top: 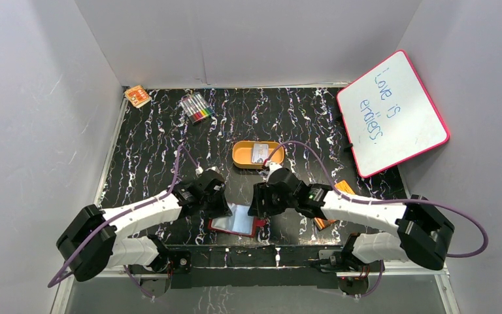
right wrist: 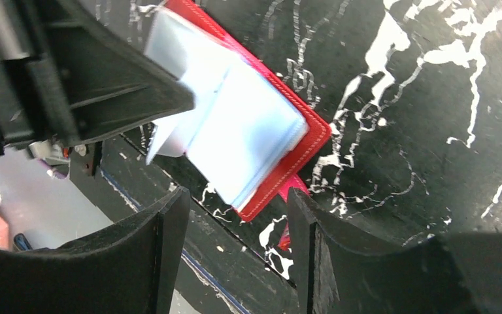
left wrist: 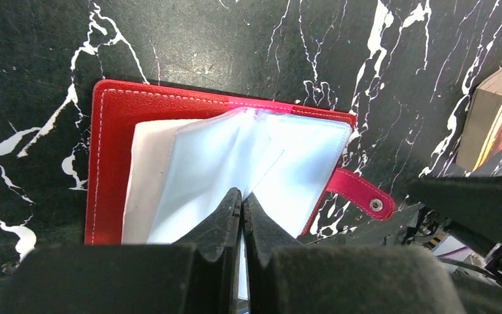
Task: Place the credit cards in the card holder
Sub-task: Open the card holder at the center of the board.
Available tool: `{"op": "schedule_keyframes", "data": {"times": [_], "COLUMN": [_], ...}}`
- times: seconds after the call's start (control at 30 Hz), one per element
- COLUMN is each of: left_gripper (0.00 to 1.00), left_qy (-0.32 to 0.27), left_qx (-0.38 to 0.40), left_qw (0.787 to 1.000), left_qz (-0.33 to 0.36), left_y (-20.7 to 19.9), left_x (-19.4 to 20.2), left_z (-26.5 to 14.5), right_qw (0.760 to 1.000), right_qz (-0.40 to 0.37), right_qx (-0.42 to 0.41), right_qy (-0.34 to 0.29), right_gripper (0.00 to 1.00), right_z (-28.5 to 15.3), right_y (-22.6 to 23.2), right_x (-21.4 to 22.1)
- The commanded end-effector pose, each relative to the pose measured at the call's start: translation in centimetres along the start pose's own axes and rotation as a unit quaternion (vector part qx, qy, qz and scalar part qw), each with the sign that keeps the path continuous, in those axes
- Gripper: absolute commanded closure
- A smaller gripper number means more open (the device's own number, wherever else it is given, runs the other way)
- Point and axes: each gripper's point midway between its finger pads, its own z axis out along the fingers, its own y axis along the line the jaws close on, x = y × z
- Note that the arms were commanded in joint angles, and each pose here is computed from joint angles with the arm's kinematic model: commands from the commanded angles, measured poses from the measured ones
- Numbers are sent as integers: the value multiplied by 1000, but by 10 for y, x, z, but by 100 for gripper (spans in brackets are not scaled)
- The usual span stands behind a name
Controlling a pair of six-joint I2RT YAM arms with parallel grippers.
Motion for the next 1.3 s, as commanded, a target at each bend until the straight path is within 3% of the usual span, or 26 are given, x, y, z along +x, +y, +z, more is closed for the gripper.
{"op": "schedule_keyframes", "data": {"times": [0.0,0.4,0.97,1.27], "left_gripper": [100,100,100,100], "left_qy": [-5,-11,-47,-75], "left_qx": [3,-1,-25,-28], "left_qw": [1000,998,995,993], "left_qz": [-22,-64,-79,-87], "left_y": [-13,-21,-5,-11], "left_x": [-7,-14,-20,-35], "left_z": [-5,2,-5,-13], "right_qw": [995,975,976,966], "right_qz": [-86,-180,-183,-213], "right_qx": [-23,-26,25,-66], "right_qy": [-50,-127,-119,-132], "right_gripper": [35,33,32,40], "right_z": [-5,31,59,26], "right_y": [22,62,51,72], "right_x": [-13,-8,4,18]}}
